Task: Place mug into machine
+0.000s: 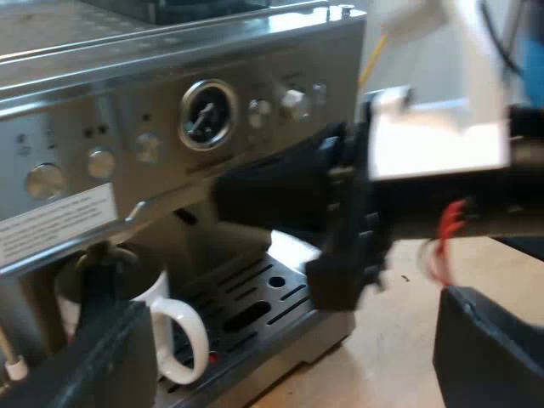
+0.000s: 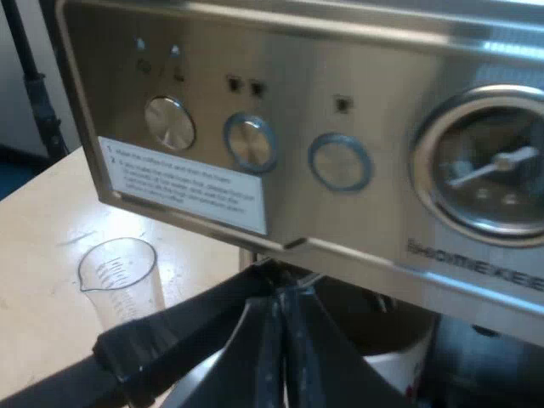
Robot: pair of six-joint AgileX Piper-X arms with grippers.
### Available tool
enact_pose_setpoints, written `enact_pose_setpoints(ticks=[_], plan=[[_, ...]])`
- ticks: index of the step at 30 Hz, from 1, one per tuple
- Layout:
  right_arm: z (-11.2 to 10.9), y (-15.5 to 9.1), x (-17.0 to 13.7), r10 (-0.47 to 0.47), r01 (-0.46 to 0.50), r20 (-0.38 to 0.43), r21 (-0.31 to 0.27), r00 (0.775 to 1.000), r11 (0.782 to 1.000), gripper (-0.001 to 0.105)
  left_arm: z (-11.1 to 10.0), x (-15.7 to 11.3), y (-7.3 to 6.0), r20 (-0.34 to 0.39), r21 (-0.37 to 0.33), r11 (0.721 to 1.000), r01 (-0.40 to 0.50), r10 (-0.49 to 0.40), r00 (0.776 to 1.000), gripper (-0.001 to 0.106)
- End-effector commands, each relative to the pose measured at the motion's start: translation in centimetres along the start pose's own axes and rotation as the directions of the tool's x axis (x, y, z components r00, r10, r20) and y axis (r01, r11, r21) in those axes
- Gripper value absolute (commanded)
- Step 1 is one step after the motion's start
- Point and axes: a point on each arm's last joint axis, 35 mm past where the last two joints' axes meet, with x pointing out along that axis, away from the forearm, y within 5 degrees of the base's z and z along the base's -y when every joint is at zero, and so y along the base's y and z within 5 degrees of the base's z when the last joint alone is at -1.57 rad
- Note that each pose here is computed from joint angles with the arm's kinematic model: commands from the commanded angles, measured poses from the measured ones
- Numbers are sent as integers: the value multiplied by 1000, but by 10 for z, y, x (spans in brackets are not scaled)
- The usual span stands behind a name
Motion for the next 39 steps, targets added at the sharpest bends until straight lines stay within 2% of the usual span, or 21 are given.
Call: enact_pose_setpoints(ticks=[1,12,19,25,33,39], plan=[[10,1,9,-3,3,24,10,1000,1000,0,1,0,-1,-1,5,1000,5,-5,1000,68],[22,-11,37,-65,64,26,33,998,997,0,-2,0,-1,-30,-6,1000,7,-7,1000,68],[17,-15,44,-67,66,14,33,998,997,0,-3,1,-4,-37,-2,999,34,-34,999,68],[11,-19,51,-107,107,-1,44,994,993,0,-3,1,-4,-37,-2,999,34,-34,999,68],[14,-22,52,-142,140,19,63,990,988,0,-3,1,-4,-37,-2,999,34,-34,999,68],[12,-18,48,-119,120,-14,58,993,991,0,-3,1,-4,-37,-2,999,34,-34,999,68]])
